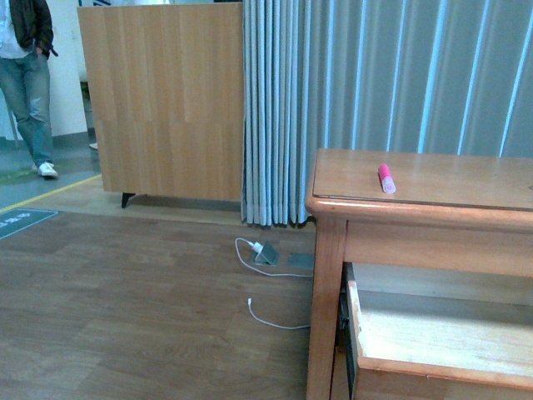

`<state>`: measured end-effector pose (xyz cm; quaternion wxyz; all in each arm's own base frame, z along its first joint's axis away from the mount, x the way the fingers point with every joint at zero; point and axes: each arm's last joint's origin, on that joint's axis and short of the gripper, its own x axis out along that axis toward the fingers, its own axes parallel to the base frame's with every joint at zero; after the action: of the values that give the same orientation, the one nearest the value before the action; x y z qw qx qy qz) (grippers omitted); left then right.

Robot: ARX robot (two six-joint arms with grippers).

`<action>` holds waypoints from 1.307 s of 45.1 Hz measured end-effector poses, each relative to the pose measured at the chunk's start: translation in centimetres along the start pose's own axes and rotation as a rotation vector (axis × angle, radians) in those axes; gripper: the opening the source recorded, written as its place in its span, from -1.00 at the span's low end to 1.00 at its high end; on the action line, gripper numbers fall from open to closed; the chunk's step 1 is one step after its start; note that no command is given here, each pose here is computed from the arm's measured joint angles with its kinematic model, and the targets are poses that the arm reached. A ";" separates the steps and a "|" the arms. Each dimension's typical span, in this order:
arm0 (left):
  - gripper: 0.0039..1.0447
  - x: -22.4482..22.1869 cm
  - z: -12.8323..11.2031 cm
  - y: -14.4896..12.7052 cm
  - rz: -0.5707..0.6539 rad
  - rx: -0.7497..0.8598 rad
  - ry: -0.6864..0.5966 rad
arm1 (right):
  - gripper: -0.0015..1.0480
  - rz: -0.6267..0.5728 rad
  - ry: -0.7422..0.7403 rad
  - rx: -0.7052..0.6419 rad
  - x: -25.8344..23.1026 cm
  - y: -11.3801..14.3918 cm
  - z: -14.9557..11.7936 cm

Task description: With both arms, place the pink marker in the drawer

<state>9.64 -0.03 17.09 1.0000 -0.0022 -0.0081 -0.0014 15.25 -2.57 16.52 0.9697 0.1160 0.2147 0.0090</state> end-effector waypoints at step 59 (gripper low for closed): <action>0.89 0.0 0.0 0.0 0.000 0.000 0.000 | 0.84 0.046 -0.093 0.019 -4.3 0.0 0.6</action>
<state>9.64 -0.03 17.09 1.0000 -0.0022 -0.0081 -0.0014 11.63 -2.98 18.81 0.9770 0.1303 0.1670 0.0240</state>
